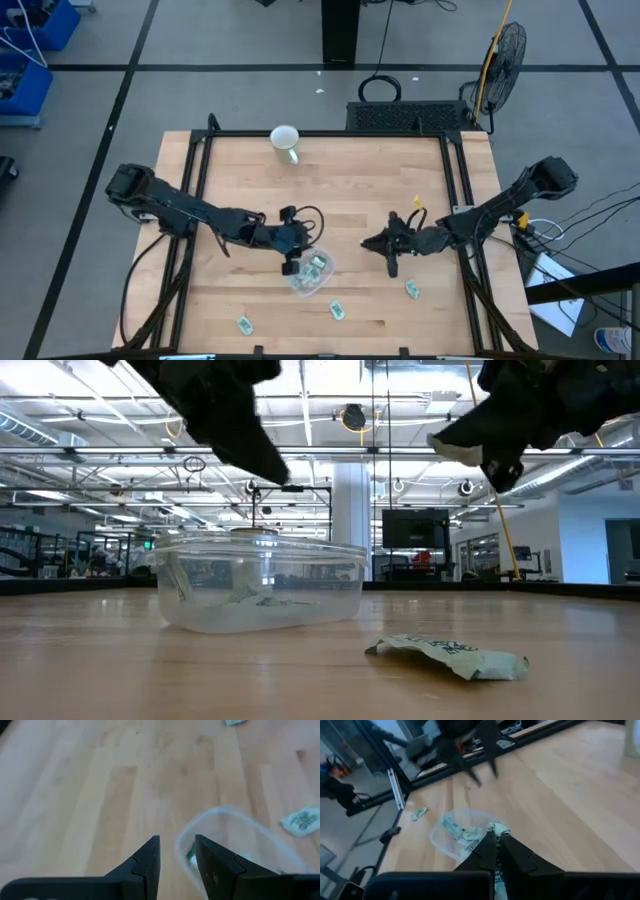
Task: Pick and place Stevia / Truvia into bins
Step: Put the light green stevia packet into the transparent bin
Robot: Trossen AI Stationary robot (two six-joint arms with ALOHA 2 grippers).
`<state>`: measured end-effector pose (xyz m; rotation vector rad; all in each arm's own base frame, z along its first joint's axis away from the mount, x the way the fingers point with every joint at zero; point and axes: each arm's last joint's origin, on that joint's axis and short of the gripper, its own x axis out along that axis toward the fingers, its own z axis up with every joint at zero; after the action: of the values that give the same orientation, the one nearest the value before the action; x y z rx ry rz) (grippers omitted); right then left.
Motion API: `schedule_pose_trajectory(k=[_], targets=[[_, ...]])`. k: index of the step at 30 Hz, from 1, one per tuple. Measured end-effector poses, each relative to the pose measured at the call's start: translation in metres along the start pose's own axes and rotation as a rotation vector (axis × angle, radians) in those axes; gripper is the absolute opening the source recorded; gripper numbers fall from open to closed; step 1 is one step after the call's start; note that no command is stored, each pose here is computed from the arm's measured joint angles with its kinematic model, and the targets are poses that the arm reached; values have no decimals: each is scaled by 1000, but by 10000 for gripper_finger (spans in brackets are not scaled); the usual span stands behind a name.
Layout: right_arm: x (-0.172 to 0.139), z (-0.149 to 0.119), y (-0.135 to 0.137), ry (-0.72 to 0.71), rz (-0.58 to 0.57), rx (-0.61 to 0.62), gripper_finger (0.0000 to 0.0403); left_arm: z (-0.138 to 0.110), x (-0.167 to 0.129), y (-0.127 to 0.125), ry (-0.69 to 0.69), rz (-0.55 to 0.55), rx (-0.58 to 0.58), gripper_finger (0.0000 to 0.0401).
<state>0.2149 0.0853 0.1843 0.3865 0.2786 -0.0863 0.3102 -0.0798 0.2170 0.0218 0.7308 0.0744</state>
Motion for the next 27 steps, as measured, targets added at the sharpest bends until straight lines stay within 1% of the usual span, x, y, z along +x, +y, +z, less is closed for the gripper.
schedule_pose_trajectory(k=[4, 6, 9, 12, 15, 16, 18, 20, 24, 27], targets=[[25, 7, 10, 17, -10, -65, 3, 3, -29, 10, -6, 91, -43, 129], [45, 14, 18, 36, 20, -107, 4, 4, -41, 16, -10, 154, -44, 129], [78, 21, 30, 53, 41, -186, 4, 6, -52, 20, -39, 206, -77, 129], [108, 19, 40, 118, 93, -236, 4, 7, -55, 21, -52, 209, -98, 129], [131, 15, 48, 194, 162, -275, 4, 2, -56, 20, -3, 200, -74, 129], [138, 14, 49, 211, 165, -291, 4, 1, -56, 19, 5, 195, -73, 129], [149, 14, 49, 238, 148, -324, 4, -3, -56, 19, 35, 200, -79, 129], [157, 10, 45, 299, 113, -345, 4, -6, -56, 18, 67, 205, -94, 129], [163, 2, 33, 412, 51, -362, 4, -10, -57, 16, 94, 209, -113, 129], [163, 0, 27, 473, 71, -353, 4, -11, -58, 13, 98, 203, -113, 129]])
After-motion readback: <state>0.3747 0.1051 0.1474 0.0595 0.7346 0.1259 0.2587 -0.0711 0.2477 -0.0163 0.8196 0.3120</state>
